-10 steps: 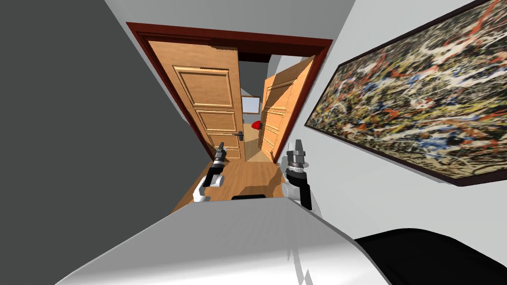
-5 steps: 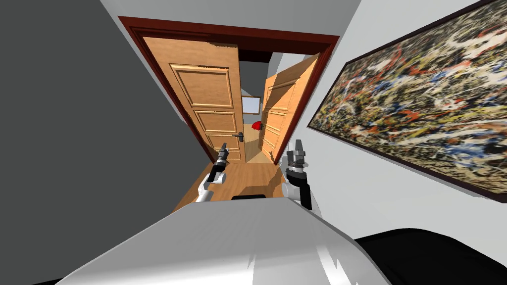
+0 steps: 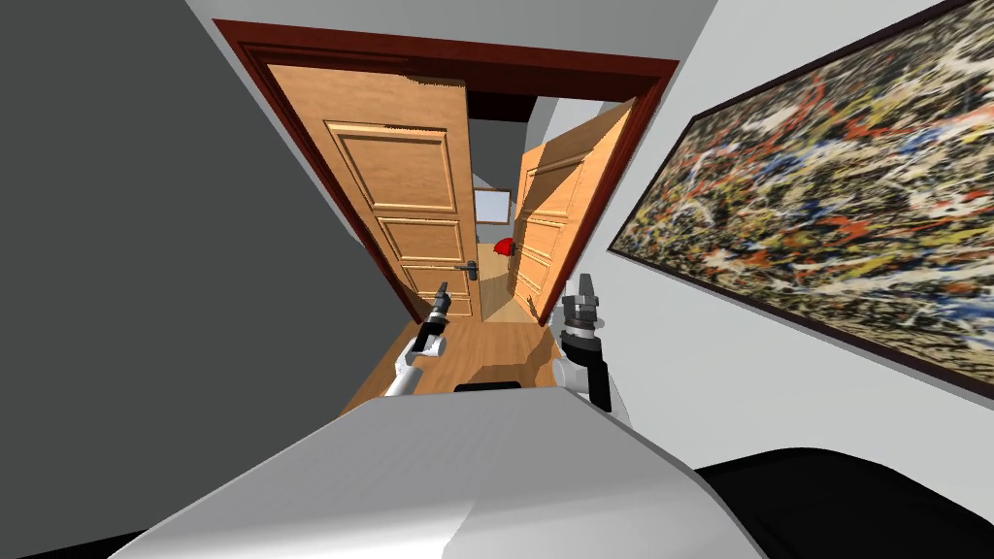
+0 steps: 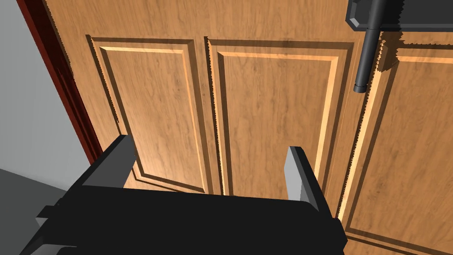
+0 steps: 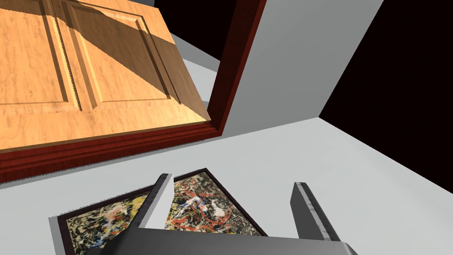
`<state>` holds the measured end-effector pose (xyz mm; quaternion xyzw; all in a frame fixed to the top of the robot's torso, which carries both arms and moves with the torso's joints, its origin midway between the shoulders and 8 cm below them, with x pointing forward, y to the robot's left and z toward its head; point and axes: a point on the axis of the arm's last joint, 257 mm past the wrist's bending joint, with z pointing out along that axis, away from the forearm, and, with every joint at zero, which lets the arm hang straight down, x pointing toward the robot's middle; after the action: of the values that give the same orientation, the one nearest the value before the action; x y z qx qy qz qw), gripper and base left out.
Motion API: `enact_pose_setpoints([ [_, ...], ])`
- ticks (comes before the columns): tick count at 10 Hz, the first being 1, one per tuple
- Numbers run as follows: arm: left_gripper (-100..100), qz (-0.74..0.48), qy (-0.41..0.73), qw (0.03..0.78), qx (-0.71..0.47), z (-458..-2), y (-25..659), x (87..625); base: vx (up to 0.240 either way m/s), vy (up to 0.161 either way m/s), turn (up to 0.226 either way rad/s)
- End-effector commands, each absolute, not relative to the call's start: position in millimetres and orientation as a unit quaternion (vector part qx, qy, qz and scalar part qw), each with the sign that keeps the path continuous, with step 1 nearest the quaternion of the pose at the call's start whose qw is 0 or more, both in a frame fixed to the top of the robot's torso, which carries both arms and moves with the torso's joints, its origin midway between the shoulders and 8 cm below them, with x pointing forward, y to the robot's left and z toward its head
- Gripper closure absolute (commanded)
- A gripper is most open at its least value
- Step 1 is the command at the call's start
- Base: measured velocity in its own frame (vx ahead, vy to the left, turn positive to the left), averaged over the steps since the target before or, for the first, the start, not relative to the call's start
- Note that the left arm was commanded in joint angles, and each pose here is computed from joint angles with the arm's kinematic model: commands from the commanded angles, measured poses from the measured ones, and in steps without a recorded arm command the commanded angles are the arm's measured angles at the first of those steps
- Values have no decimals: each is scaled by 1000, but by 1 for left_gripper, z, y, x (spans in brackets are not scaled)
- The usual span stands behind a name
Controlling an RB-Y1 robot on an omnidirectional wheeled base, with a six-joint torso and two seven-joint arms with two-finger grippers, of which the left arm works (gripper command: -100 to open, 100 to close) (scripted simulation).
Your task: Push the door open
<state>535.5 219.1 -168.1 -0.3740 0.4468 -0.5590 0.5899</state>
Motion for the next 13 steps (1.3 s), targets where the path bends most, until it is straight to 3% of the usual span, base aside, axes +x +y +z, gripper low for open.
enact_pose_setpoints([
  [1, -100, -557, 451, 586, -379, -175, 218, 540, 70, 11, -1],
  [13, -100, -544, 478, 544, -424, -229, 212, 583, 72, 11, 1],
])
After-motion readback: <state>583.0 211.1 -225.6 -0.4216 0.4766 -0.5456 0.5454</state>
